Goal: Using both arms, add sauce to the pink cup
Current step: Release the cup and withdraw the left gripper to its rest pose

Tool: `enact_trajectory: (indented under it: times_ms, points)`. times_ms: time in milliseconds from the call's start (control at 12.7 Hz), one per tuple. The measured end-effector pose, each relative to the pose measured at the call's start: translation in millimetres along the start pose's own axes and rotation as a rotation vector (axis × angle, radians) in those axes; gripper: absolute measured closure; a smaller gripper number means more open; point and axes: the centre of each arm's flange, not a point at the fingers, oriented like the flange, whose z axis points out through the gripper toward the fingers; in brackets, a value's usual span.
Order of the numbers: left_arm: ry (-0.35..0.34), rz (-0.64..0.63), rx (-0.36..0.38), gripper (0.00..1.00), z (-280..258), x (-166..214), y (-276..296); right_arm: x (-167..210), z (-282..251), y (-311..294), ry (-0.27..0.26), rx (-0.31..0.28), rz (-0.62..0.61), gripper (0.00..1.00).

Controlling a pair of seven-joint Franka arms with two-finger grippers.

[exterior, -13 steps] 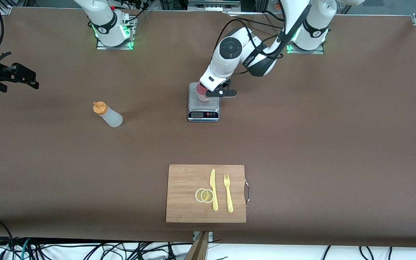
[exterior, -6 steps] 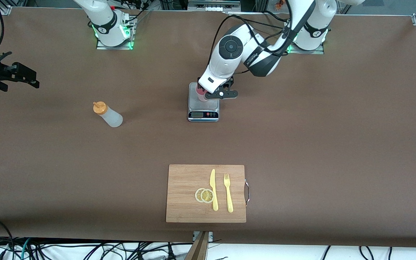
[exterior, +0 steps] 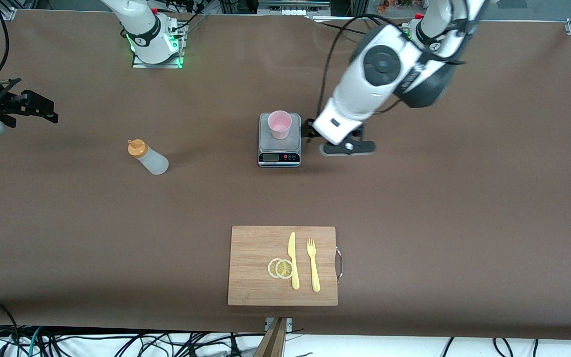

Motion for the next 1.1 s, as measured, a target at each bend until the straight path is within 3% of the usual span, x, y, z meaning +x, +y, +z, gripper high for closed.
enact_trajectory:
  times_ms: [158, 315, 473, 630, 867, 1103]
  points:
    - [-0.025, 0.048, 0.030, 0.00, -38.0, 36.6, -64.2, -1.8, 1.2, -0.3, -0.016, 0.003, -0.010, 0.00]
    - [-0.044, 0.014, 0.052, 0.00, -70.0, 66.4, -127.0, -9.4, 10.2, -1.3, -0.098, 0.020, -0.057, 0.00]
    - [-0.050, -0.055, 0.051, 0.00, -105.7, 83.1, -175.7, -7.9, 19.6, 1.5, -0.129, 0.036, -0.156, 0.00]
    - [-0.033, -0.112, 0.038, 0.00, -142.4, 91.2, -217.9, -6.2, 34.2, 16.6, -0.139, 0.099, -0.286, 0.00]
    - [-0.022, -0.043, 0.065, 0.00, -180.2, 88.5, -277.2, -15.5, 69.6, 62.9, -0.110, 0.240, -0.440, 0.00]
    - [-0.035, 0.001, 0.093, 0.00, -199.2, 78.3, -308.1, -27.6, 117.8, 99.1, -0.015, 0.357, -0.611, 0.00]
